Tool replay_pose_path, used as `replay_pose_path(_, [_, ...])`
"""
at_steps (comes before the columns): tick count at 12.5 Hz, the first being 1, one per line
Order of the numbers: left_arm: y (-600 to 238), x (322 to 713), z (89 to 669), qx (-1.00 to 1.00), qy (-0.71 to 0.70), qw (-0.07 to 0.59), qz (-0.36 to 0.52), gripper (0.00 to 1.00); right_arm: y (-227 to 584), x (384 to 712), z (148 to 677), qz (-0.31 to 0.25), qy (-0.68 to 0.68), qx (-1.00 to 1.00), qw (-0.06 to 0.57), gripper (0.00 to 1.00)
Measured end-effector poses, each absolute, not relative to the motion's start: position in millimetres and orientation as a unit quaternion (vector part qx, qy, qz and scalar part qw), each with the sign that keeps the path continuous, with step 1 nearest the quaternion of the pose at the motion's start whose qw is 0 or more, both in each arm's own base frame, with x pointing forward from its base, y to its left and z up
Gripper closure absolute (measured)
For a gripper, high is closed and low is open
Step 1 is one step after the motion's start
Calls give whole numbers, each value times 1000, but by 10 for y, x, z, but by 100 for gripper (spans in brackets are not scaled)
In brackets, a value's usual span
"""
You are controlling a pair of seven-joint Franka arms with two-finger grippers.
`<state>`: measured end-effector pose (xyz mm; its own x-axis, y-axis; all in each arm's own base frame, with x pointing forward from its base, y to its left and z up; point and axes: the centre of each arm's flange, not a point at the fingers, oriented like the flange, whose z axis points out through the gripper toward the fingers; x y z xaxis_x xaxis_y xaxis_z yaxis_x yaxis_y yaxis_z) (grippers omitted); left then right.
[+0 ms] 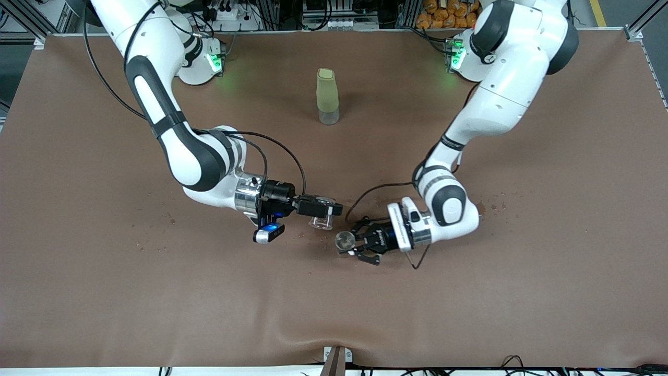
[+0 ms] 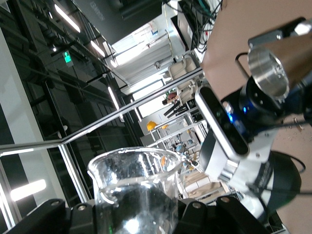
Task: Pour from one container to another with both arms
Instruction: 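Turn the jigger upright with the left gripper while the right gripper moves the beaker away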
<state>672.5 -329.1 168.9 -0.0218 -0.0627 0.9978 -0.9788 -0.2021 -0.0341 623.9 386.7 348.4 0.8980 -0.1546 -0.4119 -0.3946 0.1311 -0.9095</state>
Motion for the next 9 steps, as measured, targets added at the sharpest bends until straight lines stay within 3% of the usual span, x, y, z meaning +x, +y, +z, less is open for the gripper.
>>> replay_pose_path(4, [-2796,6778,1529,549,-471,438,534,79,3997,6248,3554,62,176,-659,729,85])
replay_pose_path(9, [-1826,6710,1226,539,-483,465,510,79,3882,6321,3493,-12,74,-712,698,85])
